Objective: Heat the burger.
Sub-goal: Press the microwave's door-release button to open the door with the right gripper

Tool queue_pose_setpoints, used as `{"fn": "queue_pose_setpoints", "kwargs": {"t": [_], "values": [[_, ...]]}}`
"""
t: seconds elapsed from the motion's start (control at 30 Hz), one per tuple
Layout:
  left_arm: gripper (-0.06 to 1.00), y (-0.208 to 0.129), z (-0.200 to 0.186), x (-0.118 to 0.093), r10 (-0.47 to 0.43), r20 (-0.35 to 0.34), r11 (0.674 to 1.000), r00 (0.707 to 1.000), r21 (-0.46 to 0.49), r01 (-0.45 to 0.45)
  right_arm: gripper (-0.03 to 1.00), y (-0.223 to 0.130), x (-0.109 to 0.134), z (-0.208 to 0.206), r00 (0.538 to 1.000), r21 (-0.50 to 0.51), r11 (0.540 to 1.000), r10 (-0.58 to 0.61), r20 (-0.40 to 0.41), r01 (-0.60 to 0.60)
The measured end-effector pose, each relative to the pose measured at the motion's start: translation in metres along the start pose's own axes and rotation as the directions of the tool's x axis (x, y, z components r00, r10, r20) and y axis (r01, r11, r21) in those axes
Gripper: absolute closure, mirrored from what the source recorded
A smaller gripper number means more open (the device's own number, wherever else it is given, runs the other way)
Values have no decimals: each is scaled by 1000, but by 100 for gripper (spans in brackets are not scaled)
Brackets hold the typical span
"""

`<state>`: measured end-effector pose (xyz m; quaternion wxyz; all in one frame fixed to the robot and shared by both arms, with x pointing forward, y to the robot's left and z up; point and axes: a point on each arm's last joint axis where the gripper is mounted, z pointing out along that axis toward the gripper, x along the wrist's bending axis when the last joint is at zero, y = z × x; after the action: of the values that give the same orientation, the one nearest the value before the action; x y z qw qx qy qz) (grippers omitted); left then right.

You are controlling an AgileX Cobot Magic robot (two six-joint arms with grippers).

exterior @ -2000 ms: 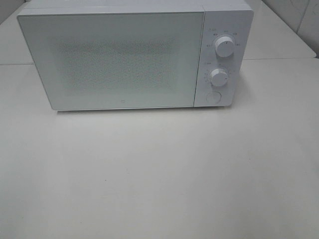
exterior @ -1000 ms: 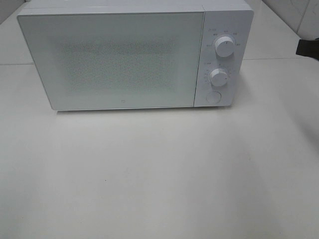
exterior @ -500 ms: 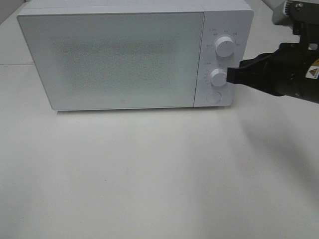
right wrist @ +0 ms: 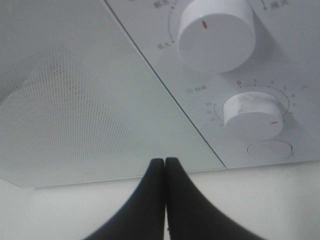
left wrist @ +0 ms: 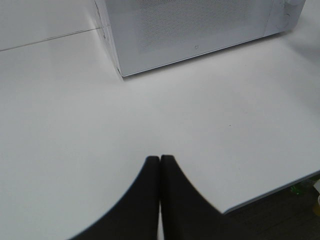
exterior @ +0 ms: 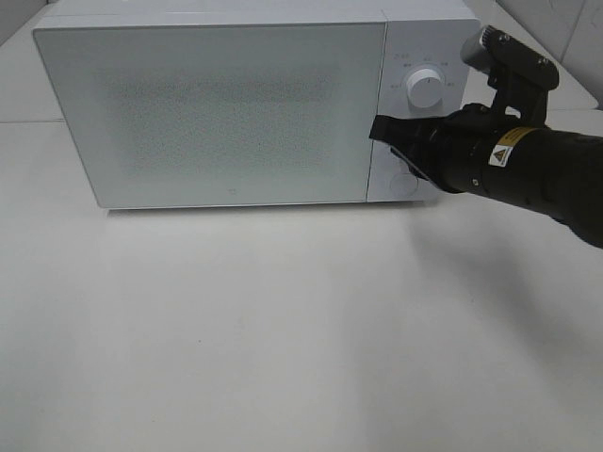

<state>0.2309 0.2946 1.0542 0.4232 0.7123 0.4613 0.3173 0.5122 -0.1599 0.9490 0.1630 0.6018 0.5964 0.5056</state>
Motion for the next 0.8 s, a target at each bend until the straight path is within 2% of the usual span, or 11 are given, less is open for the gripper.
{"fn": "queue_pose_setpoints", "kwargs": {"t": [0.03, 0.07, 0.2, 0.27, 0.3, 0.37, 0.47, 0.53, 0.57, 0.63, 0.8], "values": [[94, 0, 0, 0, 0, 0, 1000, 1000, 0, 0, 96, 0, 0, 0, 1000, 0, 1000, 0, 0, 0], [94, 0, 0, 0, 0, 0, 1000, 1000, 0, 0, 96, -4, -2, 6, 998, -3, 998, 59, -2, -59], [94, 0, 0, 0, 0, 0, 1000, 1000, 0, 0, 96, -13, -7, 15, 989, -4, 989, 146, -3, -146], [94, 0, 0, 0, 0, 0, 1000, 1000, 0, 0, 96, -20, -11, 23, 971, -3, 971, 239, -3, -239], [94, 0, 0, 0, 0, 0, 1000, 1000, 0, 0, 96, -20, -11, 23, 971, -3, 971, 239, -3, -239], [94, 0, 0, 0, 0, 0, 1000, 1000, 0, 0, 96, -31, -16, 32, 933, 5, 933, 359, 5, -359], [94, 0, 0, 0, 0, 0, 1000, 1000, 0, 0, 96, -34, -17, 34, 923, 7, 923, 386, 8, -386], [94, 0, 0, 0, 0, 0, 1000, 1000, 0, 0, 96, -42, -23, 40, 888, 4, 888, 459, 32, -460], [94, 0, 0, 0, 0, 0, 1000, 1000, 0, 0, 96, -42, -23, 40, 888, 4, 888, 459, 32, -460], [94, 0, 0, 0, 0, 0, 1000, 1000, 0, 0, 96, -47, -30, 43, 840, -26, 843, 537, 71, -537], [94, 0, 0, 0, 0, 0, 1000, 1000, 0, 0, 96, -47, -35, 45, 813, -65, 818, 575, 88, -572]]}}
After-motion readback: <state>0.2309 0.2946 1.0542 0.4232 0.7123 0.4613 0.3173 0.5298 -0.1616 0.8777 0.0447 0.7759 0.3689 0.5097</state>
